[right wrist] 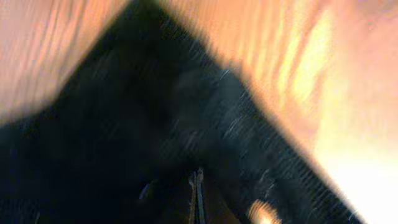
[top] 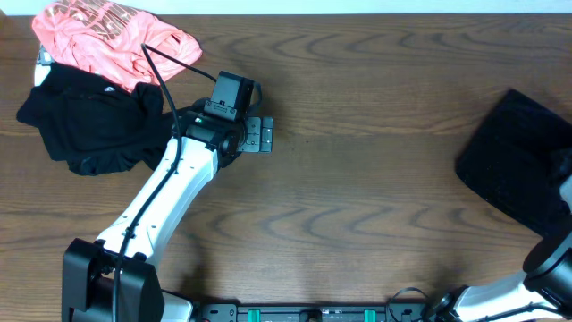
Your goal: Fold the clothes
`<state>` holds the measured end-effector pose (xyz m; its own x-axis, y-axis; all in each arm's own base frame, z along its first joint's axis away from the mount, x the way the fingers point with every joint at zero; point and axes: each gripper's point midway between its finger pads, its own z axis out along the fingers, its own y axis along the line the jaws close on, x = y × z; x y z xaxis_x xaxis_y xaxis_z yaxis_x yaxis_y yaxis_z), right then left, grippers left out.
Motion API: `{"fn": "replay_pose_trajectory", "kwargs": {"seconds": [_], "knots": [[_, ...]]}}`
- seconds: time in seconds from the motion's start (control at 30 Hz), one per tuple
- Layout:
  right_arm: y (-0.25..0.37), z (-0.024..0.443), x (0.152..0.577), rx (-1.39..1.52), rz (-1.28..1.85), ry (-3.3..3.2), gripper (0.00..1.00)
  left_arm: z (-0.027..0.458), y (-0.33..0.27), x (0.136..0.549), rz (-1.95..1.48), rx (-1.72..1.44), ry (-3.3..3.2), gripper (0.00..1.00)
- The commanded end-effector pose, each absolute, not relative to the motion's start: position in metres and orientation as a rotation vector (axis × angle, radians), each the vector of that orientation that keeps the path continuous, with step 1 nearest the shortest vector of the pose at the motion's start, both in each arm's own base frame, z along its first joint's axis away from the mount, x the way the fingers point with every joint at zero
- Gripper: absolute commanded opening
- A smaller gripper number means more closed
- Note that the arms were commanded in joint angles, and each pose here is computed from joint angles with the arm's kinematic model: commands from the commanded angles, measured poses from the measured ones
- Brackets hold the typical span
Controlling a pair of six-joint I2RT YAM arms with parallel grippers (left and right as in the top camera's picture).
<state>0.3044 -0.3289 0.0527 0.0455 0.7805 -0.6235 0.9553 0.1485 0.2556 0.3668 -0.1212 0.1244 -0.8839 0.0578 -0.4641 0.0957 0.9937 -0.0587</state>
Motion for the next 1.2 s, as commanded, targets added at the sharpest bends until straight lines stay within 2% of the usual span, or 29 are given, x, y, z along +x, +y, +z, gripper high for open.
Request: {"fn": "replay_pose_trajectory", "kwargs": {"seconds": [0.0,0.1,0.23,0.4,0.53,0.67,0.83,1.0,1.17], "knots": [[-0.352,0.052,0.286,1.734,-0.402,1.664,0.02,0.130,-0.121,0.368,-0.125,0.086,2.641,0.98],[-0.358,0.059,0.292,1.674,-0.375,1.680,0.02,0.131,-0.123,0.370,-0.130,0.084,2.632,0.98],[-0.340,0.076,0.333,1.431,-0.170,1.838,0.01,0.132,-0.125,0.371,-0.141,0.084,2.625,0.98],[-0.286,0.117,0.378,1.156,0.226,1.912,0.02,0.131,-0.128,0.369,-0.167,0.092,2.634,0.98],[-0.237,0.141,0.388,1.033,0.460,1.955,0.02,0.131,-0.128,0.369,-0.167,0.092,2.635,0.98],[-0.188,0.145,0.383,0.954,0.567,2.074,0.02,0.131,-0.128,0.369,-0.167,0.093,2.635,0.98],[-0.131,0.128,0.370,0.893,0.619,2.280,0.02,0.131,-0.128,0.369,-0.167,0.093,2.635,0.98],[-0.108,0.104,0.349,0.957,0.556,2.443,0.02,0.130,-0.128,0.367,-0.162,0.094,2.645,0.98],[-0.094,0.085,0.312,1.048,0.529,2.609,0.02,0.130,-0.128,0.367,-0.162,0.094,2.645,0.98]]}}
